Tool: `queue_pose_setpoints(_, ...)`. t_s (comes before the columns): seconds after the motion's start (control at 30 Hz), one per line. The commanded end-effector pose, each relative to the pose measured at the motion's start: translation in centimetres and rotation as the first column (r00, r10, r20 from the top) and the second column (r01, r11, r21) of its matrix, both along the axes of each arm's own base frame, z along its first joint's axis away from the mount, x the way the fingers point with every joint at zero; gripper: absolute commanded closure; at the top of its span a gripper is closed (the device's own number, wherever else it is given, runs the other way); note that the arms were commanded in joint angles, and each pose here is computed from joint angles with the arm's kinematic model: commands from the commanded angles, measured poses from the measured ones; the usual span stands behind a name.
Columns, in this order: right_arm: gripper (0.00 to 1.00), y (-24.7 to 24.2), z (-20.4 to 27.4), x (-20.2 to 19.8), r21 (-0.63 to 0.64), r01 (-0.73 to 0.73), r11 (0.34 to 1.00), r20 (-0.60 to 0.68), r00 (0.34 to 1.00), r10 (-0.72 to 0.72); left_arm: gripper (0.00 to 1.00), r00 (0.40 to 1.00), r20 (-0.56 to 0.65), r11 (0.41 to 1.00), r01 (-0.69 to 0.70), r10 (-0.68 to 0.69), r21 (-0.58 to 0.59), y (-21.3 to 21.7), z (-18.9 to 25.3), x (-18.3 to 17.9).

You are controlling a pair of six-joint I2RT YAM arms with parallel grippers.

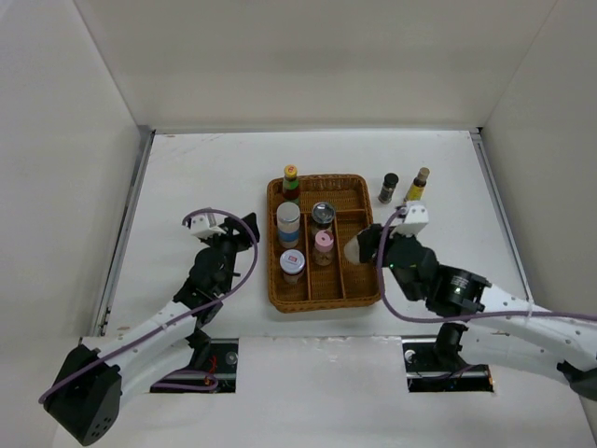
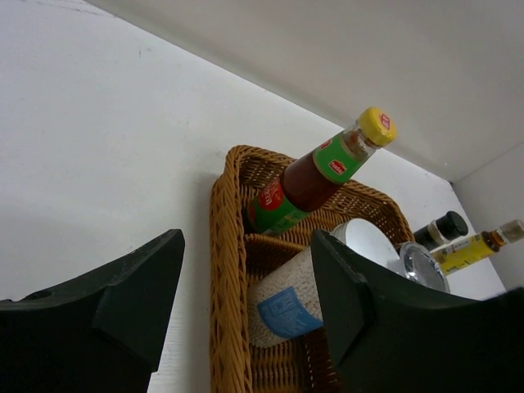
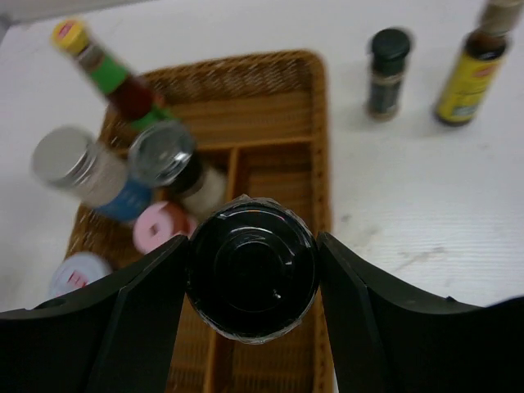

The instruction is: Organize the condiment bottles

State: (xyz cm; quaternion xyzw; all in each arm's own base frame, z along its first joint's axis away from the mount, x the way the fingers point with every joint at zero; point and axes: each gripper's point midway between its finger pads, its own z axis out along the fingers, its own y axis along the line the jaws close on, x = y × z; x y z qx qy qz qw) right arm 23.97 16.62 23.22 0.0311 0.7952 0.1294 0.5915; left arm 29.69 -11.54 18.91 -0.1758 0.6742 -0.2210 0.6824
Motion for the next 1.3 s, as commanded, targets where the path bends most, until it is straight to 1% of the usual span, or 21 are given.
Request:
queue_pose_setpoints(0.0,0.51,4.5,0.4,-1.6,0.058,-0.092,0.994,-0.01,0.996,0.093,0.38,0.999,0.037,0.999,-0.006,0.007,-0.035,0.2,1.0,0.4)
queue_pose_setpoints(0.13,0.51,9.7,0.2,-3.1,0.061,-0.206,0.977,0.004,0.979,0.206,0.38,0.999,0.037,0.999,-0.024,0.025,-0.036,0.6,1.0,0.5)
queue_pose_setpoints(0.23,0.52,11.6,0.0,-3.3,0.085,-0.239,0.967,0.021,0.971,0.238,0.37,0.999,0.037,0.999,-0.023,0.024,-0.038,0.6,0.9,0.4)
queue_pose_setpoints(0.53,0.52,12.8,-2.2,-2.7,0.043,-0.248,0.968,0.026,0.969,0.247,0.37,0.999,0.03,0.999,-0.029,0.03,-0.033,0.7,0.6,0.6)
queue_pose_setpoints(0.8,0.51,13.3,-5.9,-3.0,-0.047,-0.255,0.966,-0.038,0.967,0.253,0.37,1.0,0.024,0.999,-0.02,0.021,-0.029,0.5,0.5,0.6)
queue_pose_setpoints(0.97,0.51,12.7,-6.8,-2.9,-0.083,-0.238,0.968,-0.052,0.971,0.235,0.37,1.0,0.021,1.0,-0.015,0.016,-0.028,0.3,0.4,0.7)
queue_pose_setpoints(1.03,0.48,13.0,-7.6,-3.1,-0.094,-0.254,0.963,-0.068,0.966,0.248,0.37,1.0,0.021,1.0,-0.009,0.01,-0.028,0.1,0.4,0.6)
queue_pose_setpoints(1.17,0.36,13.2,-9.4,-3.0,-0.13,-0.255,0.958,-0.092,0.965,0.244,0.37,1.0,0.024,0.999,-0.015,0.016,-0.029,0.3,0.5,0.7)
queue_pose_setpoints(1.27,0.21,13.2,-9.1,-2.9,-0.141,-0.254,0.957,-0.09,0.966,0.243,0.37,1.0,0.02,1.0,-0.005,0.005,-0.028,0.0,0.3,0.6)
